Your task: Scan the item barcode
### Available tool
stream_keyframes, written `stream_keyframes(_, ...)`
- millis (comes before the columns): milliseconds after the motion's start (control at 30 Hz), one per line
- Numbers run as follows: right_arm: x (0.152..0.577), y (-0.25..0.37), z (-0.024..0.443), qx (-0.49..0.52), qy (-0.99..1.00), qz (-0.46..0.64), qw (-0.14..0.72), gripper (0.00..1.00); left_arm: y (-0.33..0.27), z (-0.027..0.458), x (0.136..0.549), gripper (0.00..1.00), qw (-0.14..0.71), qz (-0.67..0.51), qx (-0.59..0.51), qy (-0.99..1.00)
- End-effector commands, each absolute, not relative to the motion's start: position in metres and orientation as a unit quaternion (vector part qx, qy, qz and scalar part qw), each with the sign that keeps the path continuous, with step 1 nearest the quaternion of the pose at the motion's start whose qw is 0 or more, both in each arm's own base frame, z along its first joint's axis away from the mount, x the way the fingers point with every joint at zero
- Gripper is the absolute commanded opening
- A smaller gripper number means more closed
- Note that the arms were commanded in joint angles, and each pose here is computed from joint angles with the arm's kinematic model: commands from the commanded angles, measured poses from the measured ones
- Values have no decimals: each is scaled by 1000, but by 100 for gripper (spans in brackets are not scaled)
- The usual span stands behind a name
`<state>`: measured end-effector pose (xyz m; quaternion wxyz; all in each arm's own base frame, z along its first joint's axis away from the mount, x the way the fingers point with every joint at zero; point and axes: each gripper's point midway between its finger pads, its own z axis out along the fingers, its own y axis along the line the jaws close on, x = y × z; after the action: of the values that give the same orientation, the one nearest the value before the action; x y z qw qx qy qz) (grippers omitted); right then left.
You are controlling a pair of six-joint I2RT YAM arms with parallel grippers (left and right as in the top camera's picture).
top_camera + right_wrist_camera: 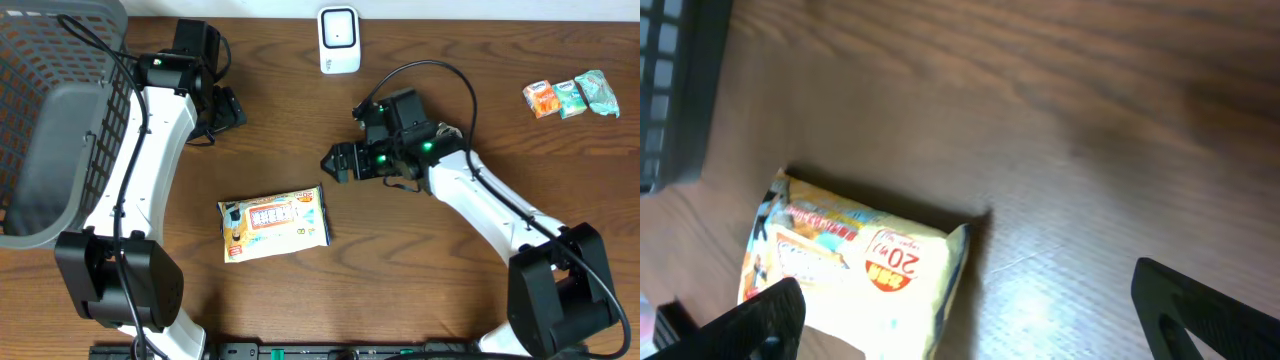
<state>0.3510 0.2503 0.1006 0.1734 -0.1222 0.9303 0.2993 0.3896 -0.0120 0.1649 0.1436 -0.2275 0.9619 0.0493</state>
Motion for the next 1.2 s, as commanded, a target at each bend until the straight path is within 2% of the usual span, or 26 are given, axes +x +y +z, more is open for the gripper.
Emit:
stream_keyframes(0,340,266,108,-151,924,306,173,99,-9,168,389,98,147,56,-222,962)
stream_keyframes(367,322,293,106,-189,921,292,178,99,-9,168,389,98,147,56,-222,962)
stream_keyframes(567,323,291,101,-135,932,295,160,99,-9,168,389,98,147,56,-222,962)
stream_keyframes(933,312,276,63,-72,958,263,86,99,-9,168,389,98,147,56,-222,962)
stream_keyframes(1167,311,274,67,-62,951,296,63,99,-9,168,389,98,147,56,-222,962)
